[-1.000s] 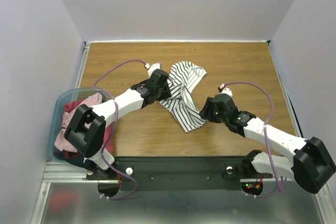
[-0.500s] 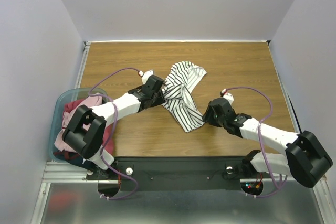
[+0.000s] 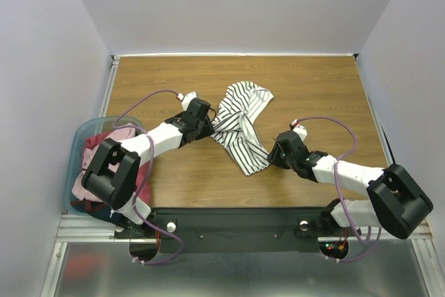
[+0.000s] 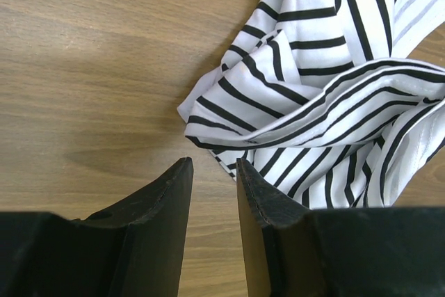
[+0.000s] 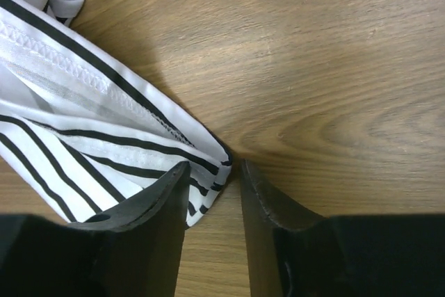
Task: Fold and stack the tank tops
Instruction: Flatten the tank top out
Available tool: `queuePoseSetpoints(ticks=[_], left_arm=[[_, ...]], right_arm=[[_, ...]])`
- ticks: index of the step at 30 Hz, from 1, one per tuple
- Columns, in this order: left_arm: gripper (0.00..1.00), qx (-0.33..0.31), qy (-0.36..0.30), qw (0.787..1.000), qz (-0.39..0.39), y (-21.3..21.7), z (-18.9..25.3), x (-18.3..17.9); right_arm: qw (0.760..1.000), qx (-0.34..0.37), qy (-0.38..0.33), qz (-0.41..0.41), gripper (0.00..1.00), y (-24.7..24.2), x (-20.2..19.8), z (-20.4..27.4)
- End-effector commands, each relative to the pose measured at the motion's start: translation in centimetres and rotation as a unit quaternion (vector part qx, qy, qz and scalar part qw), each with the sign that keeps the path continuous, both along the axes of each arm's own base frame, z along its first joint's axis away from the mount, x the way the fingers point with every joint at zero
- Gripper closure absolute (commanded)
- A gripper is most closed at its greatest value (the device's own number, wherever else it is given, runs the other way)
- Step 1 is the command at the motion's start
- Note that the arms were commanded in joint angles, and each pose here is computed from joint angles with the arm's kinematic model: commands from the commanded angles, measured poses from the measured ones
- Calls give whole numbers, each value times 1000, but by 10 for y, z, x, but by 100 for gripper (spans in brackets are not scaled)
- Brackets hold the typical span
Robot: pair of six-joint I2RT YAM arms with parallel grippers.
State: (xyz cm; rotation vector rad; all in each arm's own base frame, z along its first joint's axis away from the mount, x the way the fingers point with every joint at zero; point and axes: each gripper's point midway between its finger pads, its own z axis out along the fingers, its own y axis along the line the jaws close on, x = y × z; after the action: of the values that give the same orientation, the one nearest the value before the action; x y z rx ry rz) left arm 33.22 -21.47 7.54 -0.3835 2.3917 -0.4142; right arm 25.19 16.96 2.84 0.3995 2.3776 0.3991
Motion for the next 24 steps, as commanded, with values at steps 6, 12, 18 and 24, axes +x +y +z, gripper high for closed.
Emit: queuePoseSetpoints(ticks=[6,12,18,24], left_arm=[[57,-8,-9,1000,1,-6,-3,18],[57,0,-9,1000,12,-2,-7,24],[57,12,-6,1000,18,3,-13,28],[58,6,-24,1000,15,-3,-5,41]], right_arm=[[999,17,-23,-13,78,8,14,5],[999,17,-31,-15,96,7,16,10],[998,12,-50,-22,100,2,20,19],[997,3,-71,-33,100,-5,29,42]])
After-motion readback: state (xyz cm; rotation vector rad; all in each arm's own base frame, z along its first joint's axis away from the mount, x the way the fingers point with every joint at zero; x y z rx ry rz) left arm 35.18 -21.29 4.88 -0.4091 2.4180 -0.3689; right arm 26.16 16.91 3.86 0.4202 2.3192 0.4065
